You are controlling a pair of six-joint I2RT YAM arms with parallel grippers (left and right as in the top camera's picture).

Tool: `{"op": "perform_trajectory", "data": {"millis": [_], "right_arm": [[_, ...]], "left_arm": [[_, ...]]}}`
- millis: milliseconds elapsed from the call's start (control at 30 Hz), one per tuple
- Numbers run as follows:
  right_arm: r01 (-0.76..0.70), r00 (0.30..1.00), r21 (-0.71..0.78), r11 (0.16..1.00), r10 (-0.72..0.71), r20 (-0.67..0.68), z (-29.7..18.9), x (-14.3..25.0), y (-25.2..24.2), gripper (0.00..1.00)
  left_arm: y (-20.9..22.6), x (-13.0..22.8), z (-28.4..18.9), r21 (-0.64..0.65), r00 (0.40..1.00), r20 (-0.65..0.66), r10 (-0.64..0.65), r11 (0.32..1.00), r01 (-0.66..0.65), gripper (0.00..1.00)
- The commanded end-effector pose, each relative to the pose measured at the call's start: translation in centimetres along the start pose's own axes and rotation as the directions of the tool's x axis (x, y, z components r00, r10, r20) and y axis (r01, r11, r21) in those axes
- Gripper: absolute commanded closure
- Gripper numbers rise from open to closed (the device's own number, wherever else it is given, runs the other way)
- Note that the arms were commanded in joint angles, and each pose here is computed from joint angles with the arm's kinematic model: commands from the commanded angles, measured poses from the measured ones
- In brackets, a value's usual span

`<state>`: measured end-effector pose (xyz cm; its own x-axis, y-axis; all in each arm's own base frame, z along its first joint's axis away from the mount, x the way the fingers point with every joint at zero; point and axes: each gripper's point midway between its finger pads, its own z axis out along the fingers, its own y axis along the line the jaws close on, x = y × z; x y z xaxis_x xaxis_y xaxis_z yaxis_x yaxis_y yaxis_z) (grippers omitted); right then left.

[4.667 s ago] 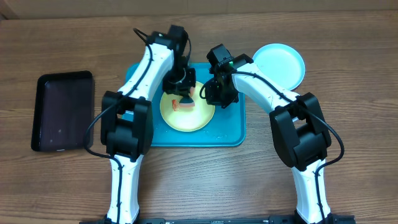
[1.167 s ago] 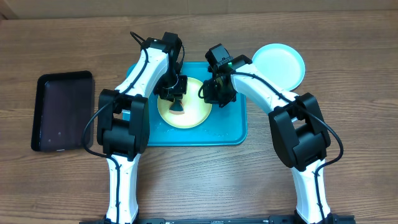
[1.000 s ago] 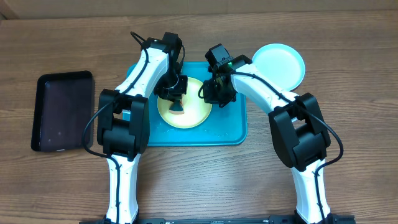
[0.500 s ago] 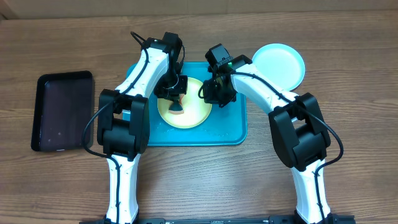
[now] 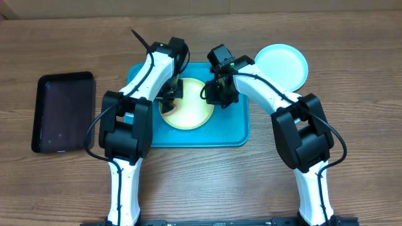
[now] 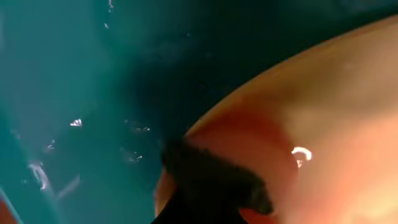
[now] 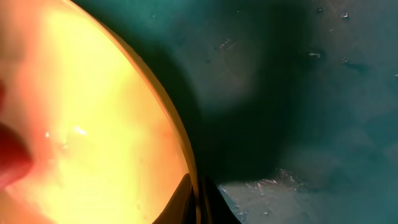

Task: Clean dirty plates on tray and stack at the side
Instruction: 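Scrub the yellow plate with the sponge in the left gripper, then return the sponge to the black tray with the left gripper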

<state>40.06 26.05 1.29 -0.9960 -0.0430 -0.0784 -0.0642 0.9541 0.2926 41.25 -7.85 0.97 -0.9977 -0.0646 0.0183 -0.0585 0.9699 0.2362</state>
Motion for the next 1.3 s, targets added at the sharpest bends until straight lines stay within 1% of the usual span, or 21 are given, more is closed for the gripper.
{"op": "perform_trajectory", "data": {"millis": [0, 67, 100, 167, 233, 267, 300, 333, 400, 433, 700, 800, 833, 900, 967, 1000, 1067, 1133, 1167, 1267], "right_arm": [[-0.010, 1.000, 0.041, 0.999, 0.009, 0.023, -0.6, -0.4, -1.0, 0.96], [-0.010, 1.000, 0.041, 0.999, 0.009, 0.023, -0.6, -0.4, -1.0, 0.96], [-0.010, 1.000, 0.040, 0.999, 0.009, 0.023, -0.6, -0.4, -1.0, 0.96], [-0.010, 1.000, 0.040, 0.999, 0.009, 0.023, -0.6, -0.4, -1.0, 0.96], [-0.011, 1.000, 0.040, 0.999, 0.010, 0.023, -0.6, -0.4, -1.0, 0.96], [-0.010, 1.000, 0.039, 0.999, 0.009, 0.024, -0.6, -0.5, -1.0, 0.96], [-0.010, 1.000, 0.039, 0.999, 0.009, 0.025, -0.6, -0.5, -0.9, 0.96], [-0.010, 1.000, 0.038, 0.999, 0.009, 0.027, -0.6, -0.5, -0.9, 0.96], [-0.009, 1.000, 0.037, 0.999, 0.008, 0.028, -0.6, -0.6, -0.9, 0.96], [-0.009, 1.000, 0.037, 0.999, 0.008, 0.028, -0.6, -0.6, -0.9, 0.96], [-0.009, 1.000, 0.037, 0.999, 0.008, 0.028, -0.6, -0.6, -0.9, 0.96], [-0.010, 1.000, 0.037, 0.999, 0.009, 0.027, -0.6, -0.5, -0.9, 0.96], [-0.010, 1.000, 0.037, 0.999, 0.009, 0.025, -0.6, -0.5, -0.9, 0.96], [-0.010, 1.000, 0.030, 0.999, 0.009, 0.021, -0.6, -0.4, -0.8, 0.96], [-0.010, 1.000, 0.028, 1.000, 0.009, 0.021, -0.6, -0.4, -0.7, 0.96], [-0.010, 1.000, 0.028, 1.000, 0.009, 0.021, -0.6, -0.4, -0.7, 0.96], [-0.010, 1.000, 0.028, 1.000, 0.009, 0.022, -0.6, -0.4, -0.7, 0.96], [-0.010, 1.000, 0.028, 1.000, 0.009, 0.022, -0.6, -0.4, -0.7, 0.96], [-0.010, 1.000, 0.028, 1.000, 0.009, 0.021, -0.6, -0.4, -0.8, 0.96], [-0.010, 1.000, 0.028, 1.000, 0.009, 0.022, -0.6, -0.5, -0.7, 0.96]], "left_arm": [[6.9, -1.3, 1.1, -0.354, 0.993, 0.088, -0.081, 0.929, 0.107, 0.96], [6.6, -1.7, 0.7, -0.329, 0.991, 0.096, -0.091, 0.937, 0.118, 0.96], [6.0, -1.8, 0.6, -0.294, 0.991, 0.093, -0.098, 0.948, 0.122, 0.96], [3.4, -1.7, 0.8, -0.147, 0.992, 0.051, -0.117, 0.982, 0.123, 0.96], [-0.7, -0.8, 0.9, 0.071, 0.996, -0.030, -0.083, 0.994, 0.085, 0.96], [-3.5, -0.1, 0.6, 0.229, 0.997, -0.072, -0.018, 0.973, 0.034, 0.96], [-5.9, 0.5, 0.0, 0.361, 0.995, -0.087, 0.052, 0.932, -0.017, 0.96], [-8.3, 1.2, -1.2, 0.495, 0.988, -0.085, 0.127, 0.866, -0.069, 0.96], [-10.9, 2.0, -2.7, 0.621, 0.976, -0.060, 0.210, 0.773, -0.128, 0.96], [-11.5, 2.3, -3.1, 0.641, 0.973, -0.056, 0.225, 0.755, -0.138, 0.96], [-12.2, 3.1, -3.2, 0.637, 0.961, -0.046, 0.273, 0.749, -0.182, 0.96], [-12.0, 2.9, -3.1, 0.625, 0.950, -0.003, 0.313, 0.742, -0.242, 0.96], [-11.5, 2.6, -2.9, 0.602, 0.947, 0.008, 0.320, 0.755, -0.261, 0.96], [-9.7, 1.8, -2.2, 0.517, 0.952, 0.009, 0.307, 0.813, -0.267, 0.96], [-6.6, 0.8, -1.8, 0.387, 0.970, -0.011, 0.244, 0.895, -0.221, 0.96], [-4.5, 0.1, -1.9, 0.304, 0.984, -0.022, 0.177, 0.939, -0.162, 0.96], [-0.5, -1.2, -2.8, 0.167, 0.999, -0.011, 0.044, 0.985, -0.041, 0.96], [3.1, -2.3, -4.4, 0.079, 0.998, 0.033, -0.061, 0.995, 0.058, 0.96], [4.5, -2.8, -5.2, 0.055, 0.994, 0.058, -0.098, 0.994, 0.094, 0.96], [8.9, -3.8, -7.7, 0.026, 0.968, 0.128, -0.216, 0.976, 0.215, 0.96]]}}
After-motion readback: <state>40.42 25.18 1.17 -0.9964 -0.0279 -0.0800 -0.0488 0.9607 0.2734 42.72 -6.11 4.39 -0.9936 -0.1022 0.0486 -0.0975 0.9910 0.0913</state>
